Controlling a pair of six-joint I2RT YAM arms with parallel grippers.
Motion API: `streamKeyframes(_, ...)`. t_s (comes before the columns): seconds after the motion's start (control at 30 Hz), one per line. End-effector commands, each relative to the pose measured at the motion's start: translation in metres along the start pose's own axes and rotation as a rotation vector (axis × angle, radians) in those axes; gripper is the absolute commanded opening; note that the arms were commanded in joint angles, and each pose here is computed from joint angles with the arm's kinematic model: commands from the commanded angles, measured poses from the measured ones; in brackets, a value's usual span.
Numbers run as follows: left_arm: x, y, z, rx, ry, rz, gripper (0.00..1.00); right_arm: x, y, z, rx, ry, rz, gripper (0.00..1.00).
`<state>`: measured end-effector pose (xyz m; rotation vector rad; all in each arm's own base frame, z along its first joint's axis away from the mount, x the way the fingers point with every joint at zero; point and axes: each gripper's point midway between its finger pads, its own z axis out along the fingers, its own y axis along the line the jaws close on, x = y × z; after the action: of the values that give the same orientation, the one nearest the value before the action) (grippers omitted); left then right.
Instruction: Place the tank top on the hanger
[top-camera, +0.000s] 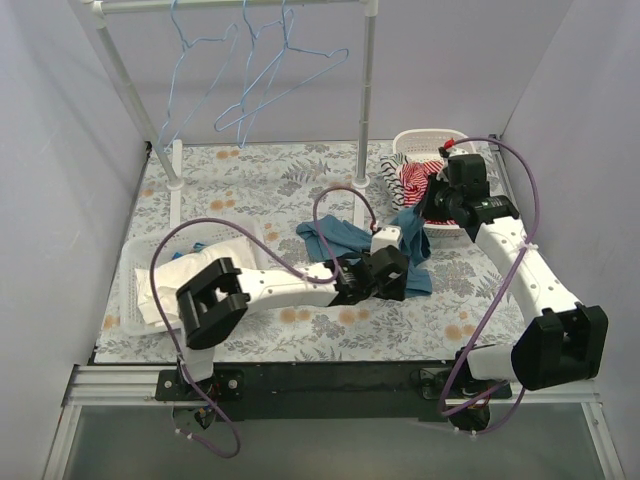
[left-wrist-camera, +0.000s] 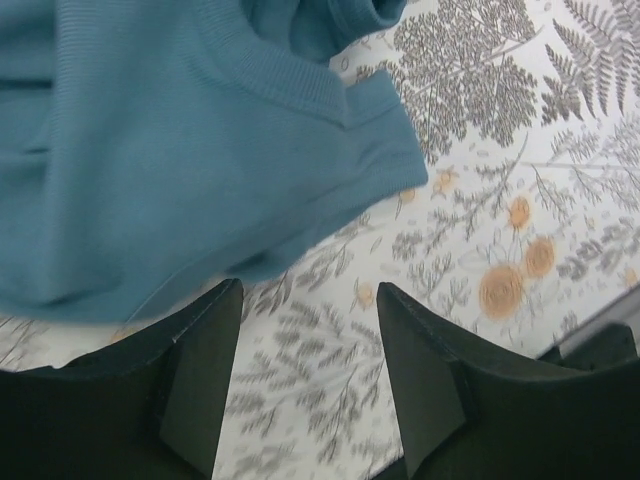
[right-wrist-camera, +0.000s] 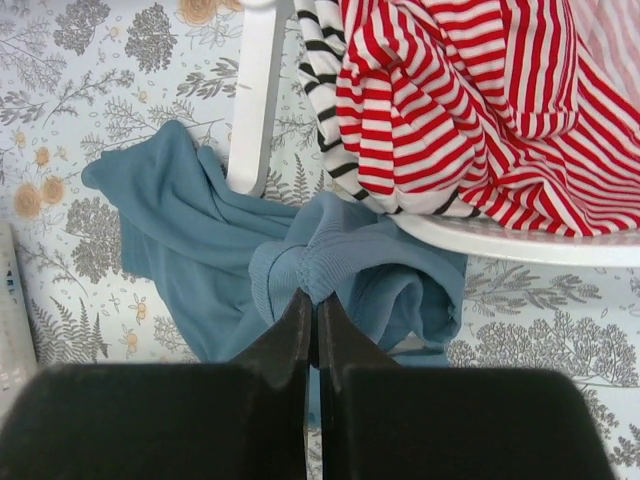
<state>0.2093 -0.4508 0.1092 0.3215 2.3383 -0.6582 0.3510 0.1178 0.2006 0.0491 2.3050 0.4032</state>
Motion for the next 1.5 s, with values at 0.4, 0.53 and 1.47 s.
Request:
streamKeyframes(0.4, -0.023, -0.022, 0.084, -0.143, -0.236, 0.023, 0.59, -0.001, -0.007, -0.022, -0.031, -0.103, 0.089, 0.01)
streamKeyframes(0.53, -0.012, 0.006, 0.087, -0.228, -0.24, 0.04, 0.35, 0.001, -0.008, -0.021, -0.029, -0.102, 0.093, 0.01)
streamKeyframes(1.47, -0.014, 0.109, -0.088, 0.169, 0.032, -0.08, 0.31, 0.088, 0.026, 0.002, -0.06, 0.017, -0.015, 0.01)
